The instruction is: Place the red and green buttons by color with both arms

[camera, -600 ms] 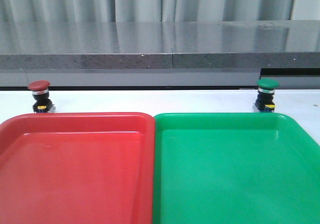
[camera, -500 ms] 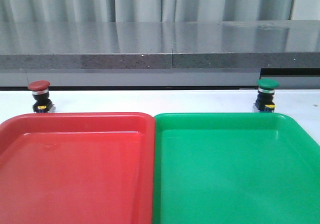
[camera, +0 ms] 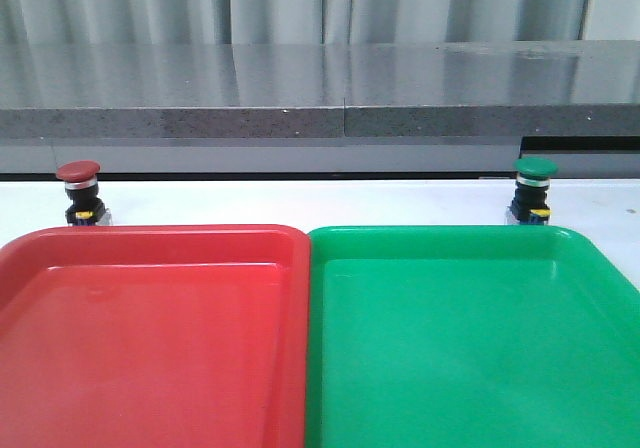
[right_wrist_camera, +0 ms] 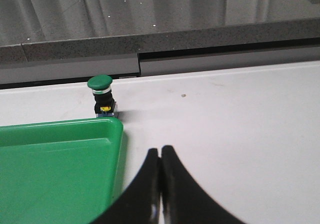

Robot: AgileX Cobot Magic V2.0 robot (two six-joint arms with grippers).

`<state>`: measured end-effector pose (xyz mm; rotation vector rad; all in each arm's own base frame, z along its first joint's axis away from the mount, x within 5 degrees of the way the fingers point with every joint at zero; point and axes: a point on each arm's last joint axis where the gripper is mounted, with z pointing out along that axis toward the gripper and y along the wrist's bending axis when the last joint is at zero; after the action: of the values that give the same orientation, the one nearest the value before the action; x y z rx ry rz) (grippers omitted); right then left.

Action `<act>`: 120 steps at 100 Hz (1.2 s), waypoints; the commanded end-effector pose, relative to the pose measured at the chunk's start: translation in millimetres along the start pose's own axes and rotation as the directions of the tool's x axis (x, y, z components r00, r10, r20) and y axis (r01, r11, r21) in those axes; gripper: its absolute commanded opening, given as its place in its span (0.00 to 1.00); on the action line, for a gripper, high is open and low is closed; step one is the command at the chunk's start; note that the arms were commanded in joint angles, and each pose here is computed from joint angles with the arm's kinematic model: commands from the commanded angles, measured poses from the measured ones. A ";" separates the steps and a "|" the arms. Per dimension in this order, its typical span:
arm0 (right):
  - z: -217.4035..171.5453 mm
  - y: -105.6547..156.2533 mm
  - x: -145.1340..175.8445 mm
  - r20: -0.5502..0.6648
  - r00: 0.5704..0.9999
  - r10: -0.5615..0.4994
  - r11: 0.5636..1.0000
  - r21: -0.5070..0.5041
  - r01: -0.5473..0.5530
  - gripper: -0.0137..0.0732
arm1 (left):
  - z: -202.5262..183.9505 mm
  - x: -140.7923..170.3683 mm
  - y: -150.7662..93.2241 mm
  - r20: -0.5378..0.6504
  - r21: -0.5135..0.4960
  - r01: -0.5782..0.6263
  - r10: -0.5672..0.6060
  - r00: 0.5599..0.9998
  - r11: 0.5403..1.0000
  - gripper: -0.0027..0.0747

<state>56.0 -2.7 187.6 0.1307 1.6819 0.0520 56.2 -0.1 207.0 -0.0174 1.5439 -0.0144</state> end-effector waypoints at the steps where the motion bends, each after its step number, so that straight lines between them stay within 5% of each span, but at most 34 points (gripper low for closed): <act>1: -2.0 1.9 -13.1 0.097 0.995 -0.003 1.000 -0.015 0.005 0.08 | -2.5 -5.2 0.3 0.099 0.001 0.013 -0.013 0.995 1.000 0.01; 70: -2.0 1.8 -13.1 0.097 0.995 -0.003 1.000 -0.015 0.005 0.08 | -5.0 -24.1 1.7 0.239 -0.002 0.069 -0.066 0.969 0.998 0.01; 120: -2.0 1.8 -13.1 0.097 0.995 -0.003 1.000 -0.015 0.005 0.08 | 34.0 -91.5 -5.2 -0.183 0.021 0.079 -0.074 0.980 0.997 0.01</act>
<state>56.0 -2.7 187.6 0.1307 1.6819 0.0520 76.8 -3.3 276.2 -0.0487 1.7419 -0.0938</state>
